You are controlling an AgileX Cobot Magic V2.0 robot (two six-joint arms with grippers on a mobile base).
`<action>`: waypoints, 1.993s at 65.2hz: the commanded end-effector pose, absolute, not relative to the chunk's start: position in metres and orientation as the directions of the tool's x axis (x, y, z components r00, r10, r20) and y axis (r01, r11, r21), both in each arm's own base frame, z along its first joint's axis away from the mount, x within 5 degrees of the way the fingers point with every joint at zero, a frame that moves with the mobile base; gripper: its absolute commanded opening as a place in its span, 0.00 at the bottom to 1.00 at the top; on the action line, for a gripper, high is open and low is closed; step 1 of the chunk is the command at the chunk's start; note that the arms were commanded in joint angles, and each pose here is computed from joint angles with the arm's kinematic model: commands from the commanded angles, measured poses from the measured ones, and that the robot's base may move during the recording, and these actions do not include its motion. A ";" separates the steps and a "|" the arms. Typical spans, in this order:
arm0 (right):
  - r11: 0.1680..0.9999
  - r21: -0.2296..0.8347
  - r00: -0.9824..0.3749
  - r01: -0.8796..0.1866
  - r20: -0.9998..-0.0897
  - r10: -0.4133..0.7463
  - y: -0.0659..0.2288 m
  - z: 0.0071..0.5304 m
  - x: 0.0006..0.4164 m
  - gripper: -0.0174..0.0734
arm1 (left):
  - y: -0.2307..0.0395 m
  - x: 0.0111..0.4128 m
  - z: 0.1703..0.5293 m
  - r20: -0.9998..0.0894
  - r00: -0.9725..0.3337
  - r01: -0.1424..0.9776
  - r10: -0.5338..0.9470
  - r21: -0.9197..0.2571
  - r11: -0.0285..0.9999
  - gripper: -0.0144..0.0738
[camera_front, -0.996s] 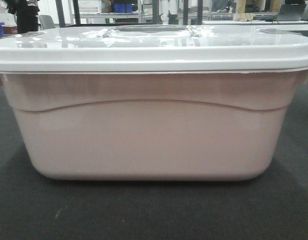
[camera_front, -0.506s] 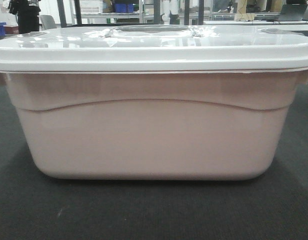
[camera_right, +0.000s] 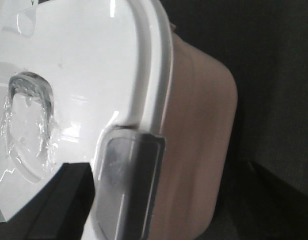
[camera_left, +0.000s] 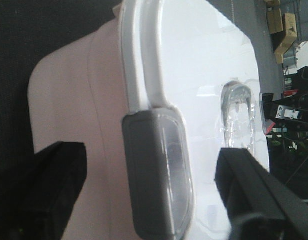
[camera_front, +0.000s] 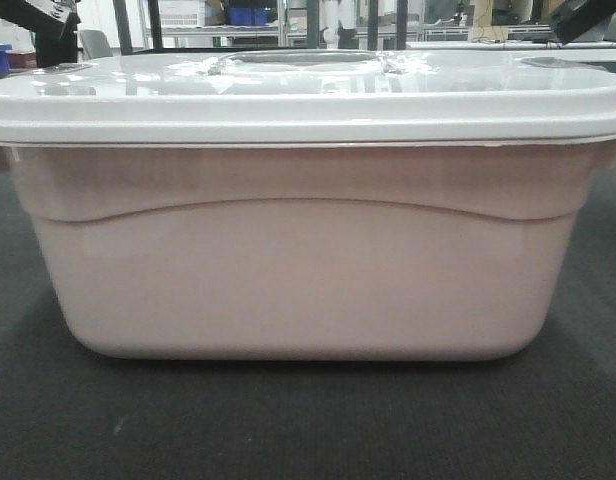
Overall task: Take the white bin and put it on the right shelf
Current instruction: 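Close both grippers on the grey latches at the bin ends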
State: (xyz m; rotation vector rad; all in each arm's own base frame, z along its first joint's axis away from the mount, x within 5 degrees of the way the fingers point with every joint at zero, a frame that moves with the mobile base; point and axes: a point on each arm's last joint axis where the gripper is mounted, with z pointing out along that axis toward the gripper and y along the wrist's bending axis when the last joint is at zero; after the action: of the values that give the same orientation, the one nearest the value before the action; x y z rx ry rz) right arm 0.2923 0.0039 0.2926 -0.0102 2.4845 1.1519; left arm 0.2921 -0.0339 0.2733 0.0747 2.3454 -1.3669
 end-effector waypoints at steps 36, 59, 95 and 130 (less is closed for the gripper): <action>0.483 0.836 -0.935 -0.258 -0.343 0.094 0.033 0.302 0.295 0.88 | -0.062 0.291 0.285 -0.412 -0.905 0.344 -0.103 -0.854 0.391 0.65; 0.475 0.835 -0.939 -0.279 -0.342 0.049 0.046 0.302 0.293 0.88 | -0.062 0.292 0.286 -0.411 -0.904 0.342 -0.115 -0.859 0.381 0.65; 0.518 0.816 -0.950 -0.257 -0.313 0.022 0.044 0.297 0.291 0.88 | -0.062 0.288 0.282 -0.404 -0.913 0.346 -0.061 -0.844 0.410 0.65; 0.529 0.812 -0.947 -0.248 -0.319 0.046 0.044 0.313 0.280 0.88 | -0.062 0.289 0.282 -0.405 -0.912 0.346 -0.062 -0.843 0.411 0.60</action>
State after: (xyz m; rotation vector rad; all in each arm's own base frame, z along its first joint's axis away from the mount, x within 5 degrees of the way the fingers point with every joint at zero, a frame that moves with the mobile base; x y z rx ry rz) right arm 0.2942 0.0377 0.2881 -0.0760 2.5169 1.2269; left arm 0.2950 -0.0559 0.2604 0.1830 2.3864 -1.3942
